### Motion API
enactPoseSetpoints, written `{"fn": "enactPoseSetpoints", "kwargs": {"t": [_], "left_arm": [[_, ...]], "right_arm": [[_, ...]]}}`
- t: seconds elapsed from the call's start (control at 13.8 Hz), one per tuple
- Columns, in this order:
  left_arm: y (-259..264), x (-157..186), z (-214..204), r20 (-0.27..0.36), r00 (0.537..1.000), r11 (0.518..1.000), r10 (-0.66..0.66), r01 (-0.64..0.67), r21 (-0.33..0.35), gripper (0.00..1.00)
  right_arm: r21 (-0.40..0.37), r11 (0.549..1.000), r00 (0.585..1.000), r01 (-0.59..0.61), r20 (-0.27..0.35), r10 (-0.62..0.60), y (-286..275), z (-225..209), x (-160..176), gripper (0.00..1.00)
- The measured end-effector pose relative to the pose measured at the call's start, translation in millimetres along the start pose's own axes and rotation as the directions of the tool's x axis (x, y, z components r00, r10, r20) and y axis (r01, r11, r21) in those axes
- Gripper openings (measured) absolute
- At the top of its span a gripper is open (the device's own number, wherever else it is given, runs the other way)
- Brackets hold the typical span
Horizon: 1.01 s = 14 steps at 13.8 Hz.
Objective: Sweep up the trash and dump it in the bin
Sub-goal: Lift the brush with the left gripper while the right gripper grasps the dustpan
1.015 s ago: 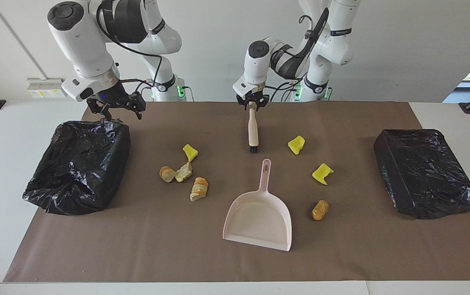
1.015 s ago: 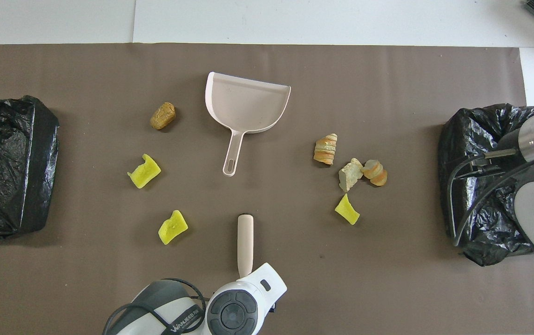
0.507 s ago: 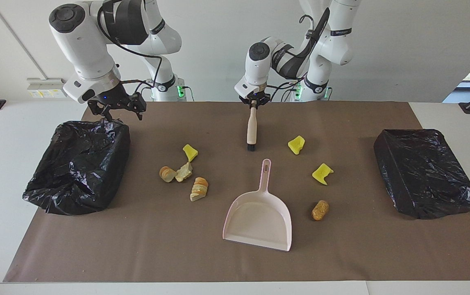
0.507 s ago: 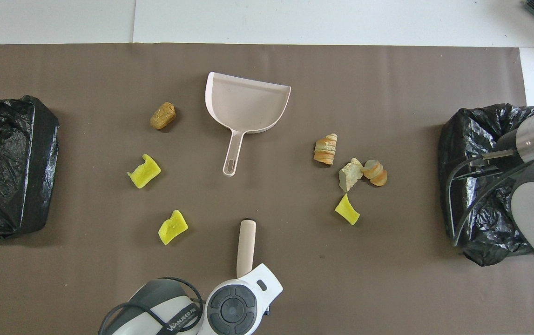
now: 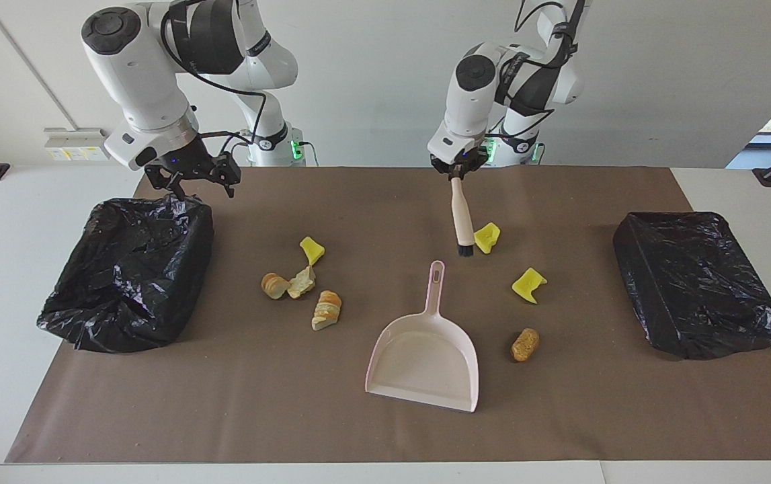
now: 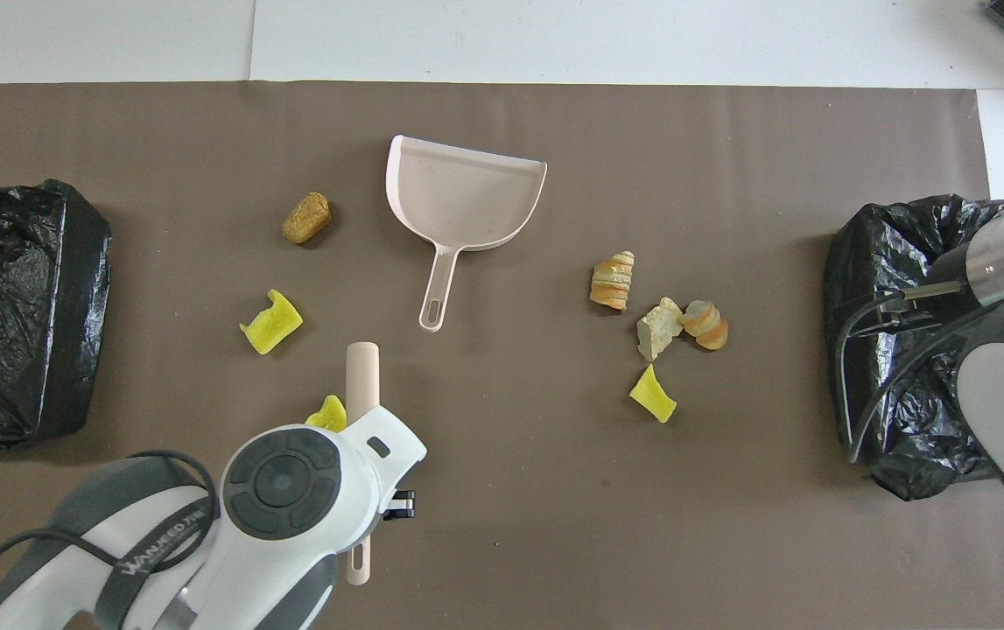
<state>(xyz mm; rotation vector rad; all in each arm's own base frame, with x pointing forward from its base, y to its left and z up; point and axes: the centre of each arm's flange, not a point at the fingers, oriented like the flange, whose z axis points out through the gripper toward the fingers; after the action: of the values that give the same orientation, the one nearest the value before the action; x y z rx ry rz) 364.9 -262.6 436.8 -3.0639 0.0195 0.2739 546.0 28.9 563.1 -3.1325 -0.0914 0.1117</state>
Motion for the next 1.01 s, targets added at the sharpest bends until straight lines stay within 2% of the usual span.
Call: {"fn": "enactPoseSetpoints", "kwargs": {"t": [0.22,0.43,0.58,0.72,1.01], "left_arm": [[-81,46,-8,-0.019,1.0,1.0,-0.018,0.018,-0.002,0.26],[-158,89,-7,-0.054,0.999,1.0,0.006,-0.007,-0.016,0.26],[-196,118,-5,-0.068,0.997,1.0,0.028,-0.028,0.006,0.26],[-211,157,-7,-0.084,0.996,0.998,0.042,-0.038,0.043,0.26],[-225,236,-10,-0.116,0.987,0.992,0.11,-0.102,0.069,0.26]], "right_arm": [[0.043,0.996,0.995,-0.084,-0.055,0.086,-50,16,19,1.0],[0.117,0.979,0.978,-0.17,-0.098,0.181,-124,57,48,1.0],[0.169,0.957,0.959,-0.235,-0.12,0.256,-172,87,64,1.0],[0.227,0.936,0.943,-0.268,-0.137,0.303,-213,123,81,1.0],[0.258,0.92,0.933,-0.297,-0.129,0.337,-300,198,100,1.0]]}}
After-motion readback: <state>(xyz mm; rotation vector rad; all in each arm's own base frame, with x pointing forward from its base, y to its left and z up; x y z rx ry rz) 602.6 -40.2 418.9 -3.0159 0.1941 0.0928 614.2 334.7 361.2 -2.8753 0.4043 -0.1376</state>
